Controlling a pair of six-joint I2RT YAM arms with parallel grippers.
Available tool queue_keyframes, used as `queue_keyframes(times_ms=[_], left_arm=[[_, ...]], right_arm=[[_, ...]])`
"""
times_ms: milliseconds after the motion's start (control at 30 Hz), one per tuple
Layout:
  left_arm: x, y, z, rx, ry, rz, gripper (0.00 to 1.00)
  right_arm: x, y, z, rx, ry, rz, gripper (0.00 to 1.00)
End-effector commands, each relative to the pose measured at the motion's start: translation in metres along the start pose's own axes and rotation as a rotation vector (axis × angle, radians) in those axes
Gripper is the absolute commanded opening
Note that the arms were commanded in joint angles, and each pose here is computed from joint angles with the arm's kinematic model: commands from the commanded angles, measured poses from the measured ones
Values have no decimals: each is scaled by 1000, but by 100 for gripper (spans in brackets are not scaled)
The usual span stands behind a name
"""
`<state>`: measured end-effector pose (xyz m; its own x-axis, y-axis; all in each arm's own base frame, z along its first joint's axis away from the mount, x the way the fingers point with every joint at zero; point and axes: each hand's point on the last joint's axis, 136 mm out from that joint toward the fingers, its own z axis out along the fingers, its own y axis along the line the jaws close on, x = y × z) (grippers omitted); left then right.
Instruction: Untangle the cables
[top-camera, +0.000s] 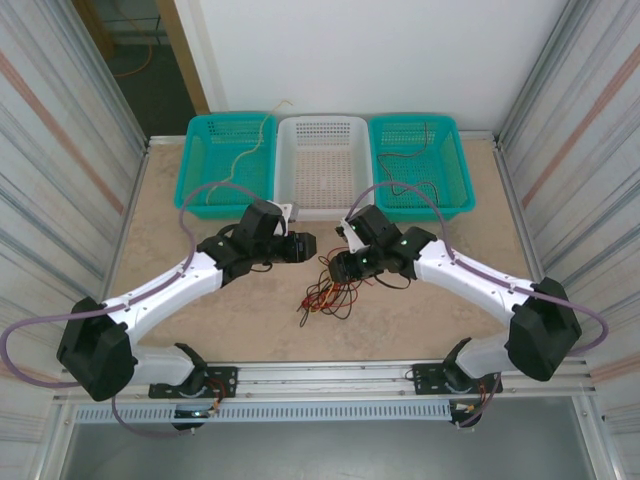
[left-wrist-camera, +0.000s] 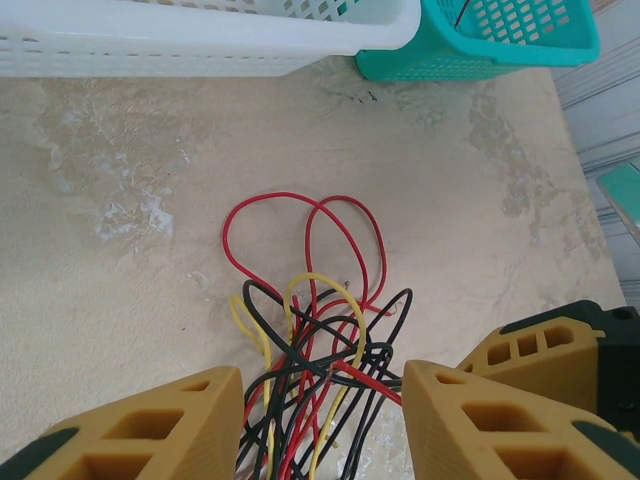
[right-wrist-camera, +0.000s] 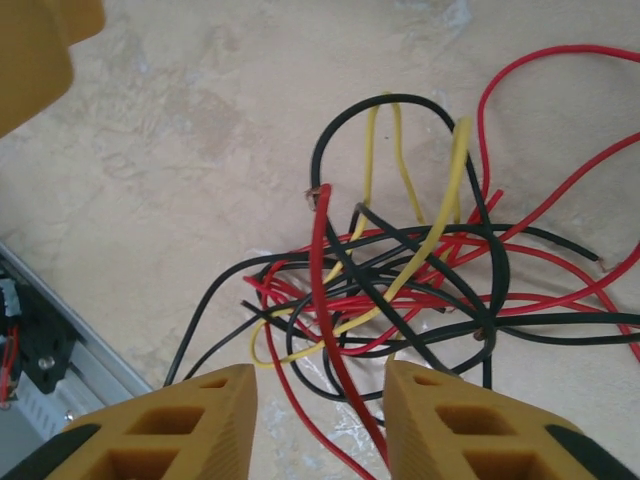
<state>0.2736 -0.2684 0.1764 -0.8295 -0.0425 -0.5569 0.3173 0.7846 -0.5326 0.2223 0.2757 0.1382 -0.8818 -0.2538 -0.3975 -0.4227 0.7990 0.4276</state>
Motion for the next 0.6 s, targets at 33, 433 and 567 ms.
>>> queue_keyframes(times_ms=[33, 433, 567], left_arm=[[-8, -4, -4, 18, -24, -7, 46], [-12, -9, -12, 45, -51, 31, 46], [-22, -25, -21, 125, -109, 49, 46]], right_arm=[[-2, -5, 6, 22, -1, 19, 30], [-19, 18, -21, -52, -71, -3, 0], [-41, 53, -63, -168, -169, -40, 0]])
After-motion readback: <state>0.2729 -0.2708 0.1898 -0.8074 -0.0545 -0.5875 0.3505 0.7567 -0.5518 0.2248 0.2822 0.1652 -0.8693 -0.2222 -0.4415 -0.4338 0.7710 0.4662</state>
